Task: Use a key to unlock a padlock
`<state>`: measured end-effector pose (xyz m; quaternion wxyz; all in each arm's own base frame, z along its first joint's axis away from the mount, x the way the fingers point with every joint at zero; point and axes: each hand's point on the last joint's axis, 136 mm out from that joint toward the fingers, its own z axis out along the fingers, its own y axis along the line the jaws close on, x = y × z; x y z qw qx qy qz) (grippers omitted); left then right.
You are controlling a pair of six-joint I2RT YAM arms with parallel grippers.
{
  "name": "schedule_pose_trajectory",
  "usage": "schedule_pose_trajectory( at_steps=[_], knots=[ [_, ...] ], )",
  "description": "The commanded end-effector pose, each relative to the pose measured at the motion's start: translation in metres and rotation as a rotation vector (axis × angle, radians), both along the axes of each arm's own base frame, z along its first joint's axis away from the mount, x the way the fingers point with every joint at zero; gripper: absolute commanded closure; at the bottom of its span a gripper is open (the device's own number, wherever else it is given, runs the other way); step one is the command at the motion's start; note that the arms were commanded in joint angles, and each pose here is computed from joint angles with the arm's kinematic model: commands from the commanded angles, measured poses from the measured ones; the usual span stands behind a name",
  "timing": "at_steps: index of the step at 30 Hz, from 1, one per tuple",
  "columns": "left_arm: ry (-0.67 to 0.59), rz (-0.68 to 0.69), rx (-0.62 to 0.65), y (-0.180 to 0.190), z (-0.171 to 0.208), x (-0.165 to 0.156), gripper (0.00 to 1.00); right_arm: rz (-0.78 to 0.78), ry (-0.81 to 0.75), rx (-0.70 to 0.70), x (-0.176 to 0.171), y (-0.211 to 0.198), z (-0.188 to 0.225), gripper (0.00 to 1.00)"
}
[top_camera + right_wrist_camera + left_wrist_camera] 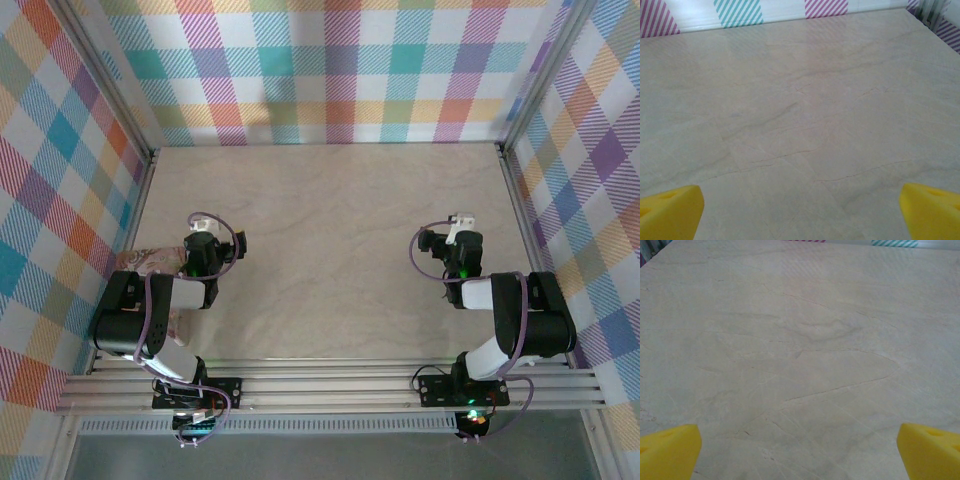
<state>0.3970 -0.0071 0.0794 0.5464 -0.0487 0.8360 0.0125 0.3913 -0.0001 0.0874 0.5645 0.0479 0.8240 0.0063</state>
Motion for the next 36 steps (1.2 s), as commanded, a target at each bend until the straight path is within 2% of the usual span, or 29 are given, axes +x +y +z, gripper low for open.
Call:
schedule_pose_trajectory(
  at_steps=[1, 10, 14, 15, 18, 21, 24, 26, 28, 30, 33, 36],
  knots=[
    [-0.005, 0.007, -0.003, 0.001, 0.001, 0.0, 0.0, 0.011, -0.018, -0.006, 0.004, 0.0, 0.005, 0.0],
    [-0.005, 0.008, -0.005, 0.002, 0.001, 0.0, 0.0, 0.02, -0.02, -0.005, 0.003, 0.002, 0.006, 0.0],
    [0.019, 0.02, -0.003, 0.003, 0.013, 0.004, 0.0, 0.06, 0.001, -0.005, 0.005, 0.008, 0.01, 0.0],
    [0.047, 0.047, -0.003, 0.007, 0.016, 0.004, 0.0, 0.062, 0.008, -0.006, 0.006, 0.008, 0.014, 0.0],
    [0.172, 0.245, -0.026, 0.033, 0.032, -0.003, 0.0, 0.087, 0.045, -0.008, 0.005, 0.012, 0.027, 0.0],
    [0.265, 0.38, -0.024, 0.051, 0.045, -0.021, 0.0, 0.129, 0.095, 0.017, 0.004, 0.021, 0.038, 0.0],
    [0.279, 0.559, -0.012, 0.074, 0.064, -0.049, 0.0, 0.158, 0.163, 0.108, 0.006, 0.032, 0.055, 0.0],
    [0.306, 0.7, 0.008, 0.093, 0.075, -0.078, 0.0, 0.165, 0.229, 0.186, 0.005, 0.04, 0.06, 0.0],
    [0.324, 0.789, -0.008, 0.106, 0.084, -0.097, 0.0, 0.167, 0.279, 0.255, 0.004, 0.047, 0.065, 0.02],
    [0.362, 0.828, -0.069, 0.114, 0.08, -0.111, 0.0, 0.185, 0.311, 0.298, 0.004, 0.057, 0.069, 0.05],
    [0.446, 0.837, -0.227, 0.121, 0.06, -0.122, 0.0, 0.233, 0.343, 0.319, 0.003, 0.079, 0.076, 0.07],
    [0.49, 0.827, -0.278, 0.122, 0.045, -0.125, 0.0, 0.298, 0.376, 0.312, -0.001, 0.107, 0.078, 0.08]
  ],
)
